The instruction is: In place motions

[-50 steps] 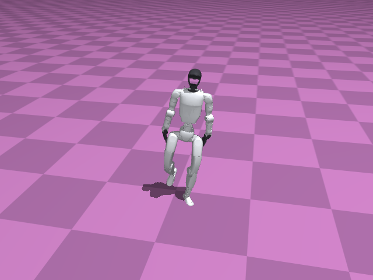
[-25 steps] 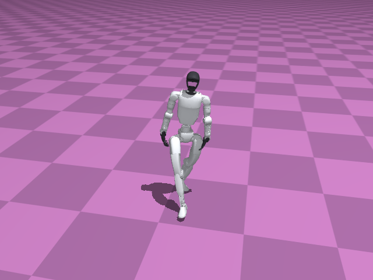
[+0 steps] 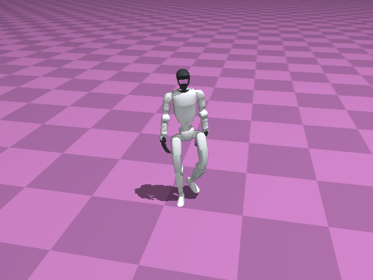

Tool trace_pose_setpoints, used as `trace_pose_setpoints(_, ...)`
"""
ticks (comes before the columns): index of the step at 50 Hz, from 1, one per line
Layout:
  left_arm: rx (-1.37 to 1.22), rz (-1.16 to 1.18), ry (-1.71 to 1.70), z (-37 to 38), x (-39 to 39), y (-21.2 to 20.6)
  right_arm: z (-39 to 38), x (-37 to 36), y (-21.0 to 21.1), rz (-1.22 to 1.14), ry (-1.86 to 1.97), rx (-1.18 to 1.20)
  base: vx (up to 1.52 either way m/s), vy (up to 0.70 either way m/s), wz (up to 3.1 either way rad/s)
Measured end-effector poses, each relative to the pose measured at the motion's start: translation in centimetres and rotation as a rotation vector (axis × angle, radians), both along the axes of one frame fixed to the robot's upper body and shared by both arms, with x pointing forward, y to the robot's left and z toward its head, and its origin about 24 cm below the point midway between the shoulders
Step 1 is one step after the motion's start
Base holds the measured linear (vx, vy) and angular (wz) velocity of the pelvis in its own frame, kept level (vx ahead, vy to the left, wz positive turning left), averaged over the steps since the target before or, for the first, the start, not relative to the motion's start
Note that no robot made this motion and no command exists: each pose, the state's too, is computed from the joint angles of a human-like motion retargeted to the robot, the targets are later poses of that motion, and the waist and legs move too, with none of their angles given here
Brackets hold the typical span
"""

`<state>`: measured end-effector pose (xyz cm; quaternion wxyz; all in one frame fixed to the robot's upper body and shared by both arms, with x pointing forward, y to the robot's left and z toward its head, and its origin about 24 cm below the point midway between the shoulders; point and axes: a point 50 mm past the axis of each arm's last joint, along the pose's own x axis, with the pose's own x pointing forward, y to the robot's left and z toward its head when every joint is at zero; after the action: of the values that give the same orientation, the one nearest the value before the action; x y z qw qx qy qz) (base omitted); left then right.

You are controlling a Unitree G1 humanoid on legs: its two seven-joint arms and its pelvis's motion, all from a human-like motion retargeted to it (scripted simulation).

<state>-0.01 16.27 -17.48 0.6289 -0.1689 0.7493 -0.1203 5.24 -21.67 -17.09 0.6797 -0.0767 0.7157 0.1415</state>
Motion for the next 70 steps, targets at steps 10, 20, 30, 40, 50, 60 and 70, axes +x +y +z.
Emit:
trace_pose_setpoints(10,0.014,0.001,-0.008,0.0,0.6,-0.2,1.3,7.0,1.6,0.196,-0.265,0.044,0.37,-0.07,-0.94)
trace_pose_setpoints(20,0.051,0.038,0.154,0.6,-3.8,0.6,-0.4,0.5,2.8,0.165,-0.074,0.087,0.55,-0.03,-0.9)
trace_pose_setpoints(30,0.05,0.234,0.235,0.9,-5.7,0.2,-0.3,-6.5,1.0,0.068,0.207,0.007,0.5,-0.1,-0.83)
trace_pose_setpoints(40,0.13,0.106,0.202,1.1,-3.9,3.9,-0.5,-1.9,1.4,0.036,0.036,0.006,0.22,-0.11,-1.29)
trace_pose_setpoints(50,0.135,0.047,0.078,0.9,-0.5,5.4,-0.6,-2.6,2.2,0.051,0.032,0.025,0.25,-0.12,-1.32)
trace_pose_setpoints(60,0.028,0.109,0.087,0.4,-1.4,1.2,-0.4,-6.1,1.1,-0.048,0.184,-0.023,0.3,-0.1,-0.92)
trace_pose_setpoints(70,0.156,0.026,0.063,0.2,-2.6,2.1,-0.4,-4.9,1.4,-0.044,0.172,0.002,0.22,-0.2,-2.19)
